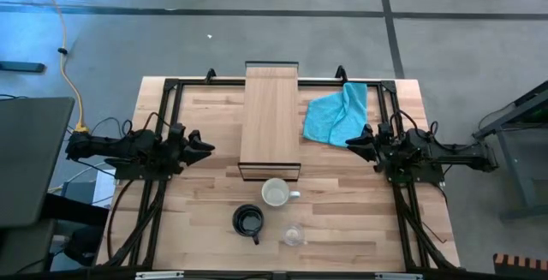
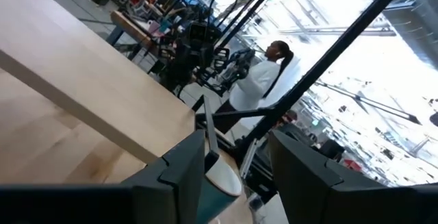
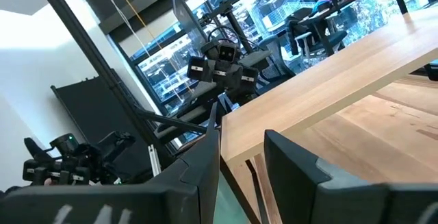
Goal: Stack small to large cups/mugs on shelf
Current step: Put the transparent mug on the shelf
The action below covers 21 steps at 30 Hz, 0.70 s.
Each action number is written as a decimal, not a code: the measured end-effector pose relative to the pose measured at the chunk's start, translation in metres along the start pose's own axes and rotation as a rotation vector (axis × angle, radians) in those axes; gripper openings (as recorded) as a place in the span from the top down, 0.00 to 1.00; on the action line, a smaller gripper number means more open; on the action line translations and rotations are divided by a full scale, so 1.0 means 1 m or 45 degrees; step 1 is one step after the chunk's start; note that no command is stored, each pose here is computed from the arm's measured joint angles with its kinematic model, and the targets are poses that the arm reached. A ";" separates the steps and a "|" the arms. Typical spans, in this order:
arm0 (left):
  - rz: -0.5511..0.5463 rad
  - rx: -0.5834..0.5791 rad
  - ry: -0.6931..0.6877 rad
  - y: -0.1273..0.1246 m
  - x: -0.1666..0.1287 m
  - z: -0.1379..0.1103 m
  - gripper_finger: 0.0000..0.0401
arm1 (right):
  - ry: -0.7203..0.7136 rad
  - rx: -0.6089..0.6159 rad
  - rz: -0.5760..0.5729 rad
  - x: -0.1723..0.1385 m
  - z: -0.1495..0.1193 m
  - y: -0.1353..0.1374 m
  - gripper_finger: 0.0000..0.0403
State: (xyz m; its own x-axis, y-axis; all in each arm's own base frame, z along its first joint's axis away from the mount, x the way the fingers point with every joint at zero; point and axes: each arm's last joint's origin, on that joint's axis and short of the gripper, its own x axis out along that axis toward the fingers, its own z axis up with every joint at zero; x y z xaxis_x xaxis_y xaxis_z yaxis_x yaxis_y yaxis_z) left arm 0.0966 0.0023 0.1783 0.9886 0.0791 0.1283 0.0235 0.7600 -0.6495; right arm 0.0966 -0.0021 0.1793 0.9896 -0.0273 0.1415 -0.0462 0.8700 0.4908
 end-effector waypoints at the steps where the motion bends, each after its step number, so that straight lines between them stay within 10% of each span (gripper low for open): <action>1: 0.006 0.000 -0.005 0.000 0.000 0.000 0.62 | 0.000 0.000 0.000 0.000 0.000 0.000 0.73; 21: 0.137 -0.006 -0.015 0.006 0.000 -0.003 0.62 | 0.025 0.090 -0.016 0.000 -0.002 -0.001 0.73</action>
State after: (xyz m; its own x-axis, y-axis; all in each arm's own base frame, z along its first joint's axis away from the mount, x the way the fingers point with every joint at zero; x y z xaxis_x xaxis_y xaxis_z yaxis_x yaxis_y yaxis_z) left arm 0.0969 0.0048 0.1724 0.9836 0.1678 0.0663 -0.0822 0.7438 -0.6633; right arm 0.0969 -0.0021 0.1770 0.9926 -0.0273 0.1182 -0.0428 0.8328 0.5520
